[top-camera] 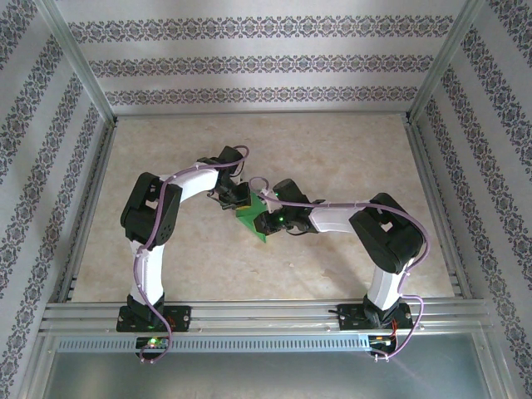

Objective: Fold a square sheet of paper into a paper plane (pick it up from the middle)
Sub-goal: Third fold the triangle at the center of the table.

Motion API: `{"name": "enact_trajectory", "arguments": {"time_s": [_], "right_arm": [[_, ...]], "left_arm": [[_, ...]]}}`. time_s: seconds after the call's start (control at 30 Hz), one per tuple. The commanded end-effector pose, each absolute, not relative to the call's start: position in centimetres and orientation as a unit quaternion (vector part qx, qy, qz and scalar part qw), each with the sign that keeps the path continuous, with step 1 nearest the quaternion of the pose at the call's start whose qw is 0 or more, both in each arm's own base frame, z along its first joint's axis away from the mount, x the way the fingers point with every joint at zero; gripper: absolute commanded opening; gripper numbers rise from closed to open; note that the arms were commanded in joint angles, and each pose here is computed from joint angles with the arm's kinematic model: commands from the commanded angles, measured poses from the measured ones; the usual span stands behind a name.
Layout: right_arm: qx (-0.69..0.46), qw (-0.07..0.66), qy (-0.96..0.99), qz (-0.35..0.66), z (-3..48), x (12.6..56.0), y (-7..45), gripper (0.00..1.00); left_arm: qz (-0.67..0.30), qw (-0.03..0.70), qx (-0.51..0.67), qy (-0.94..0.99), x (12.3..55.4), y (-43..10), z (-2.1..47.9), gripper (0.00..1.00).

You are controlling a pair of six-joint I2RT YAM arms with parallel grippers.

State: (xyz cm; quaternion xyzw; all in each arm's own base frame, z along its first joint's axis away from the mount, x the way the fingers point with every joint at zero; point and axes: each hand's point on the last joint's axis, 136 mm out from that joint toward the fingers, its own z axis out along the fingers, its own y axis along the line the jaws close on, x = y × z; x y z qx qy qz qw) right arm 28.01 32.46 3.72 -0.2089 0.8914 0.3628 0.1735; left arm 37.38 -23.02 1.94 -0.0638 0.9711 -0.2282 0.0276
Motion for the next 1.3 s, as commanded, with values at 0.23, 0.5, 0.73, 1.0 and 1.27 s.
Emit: {"name": "enact_trajectory", "arguments": {"time_s": [0.23, 0.5, 0.73, 1.0, 1.27], "right_arm": [[-0.192, 0.174, 0.909, 0.326, 2.7, 29.3, 31.5, 0.1], [-0.187, 0.171, 0.913, 0.319, 2.3, 29.5, 31.3, 0.1], [-0.185, 0.169, 0.917, 0.312, 1.9, 29.5, 31.2, 0.1], [-0.182, 0.167, 0.921, 0.302, 1.6, 29.6, 30.8, 0.1], [-0.183, 0.16, 0.923, 0.299, 1.2, 29.6, 30.9, 0.1]], "left_arm": [[-0.198, -0.003, -0.049, 0.979, 35.8, -22.8, 0.2, 0.09], [-0.199, -0.001, -0.051, 0.979, 35.8, -22.8, 0.3, 0.09], [-0.2, -0.002, -0.051, 0.978, 35.8, -22.8, 0.2, 0.08], [-0.2, -0.002, -0.052, 0.978, 35.8, -22.8, 0.2, 0.08], [-0.2, -0.002, -0.052, 0.978, 35.7, -22.8, 0.2, 0.08]]}}
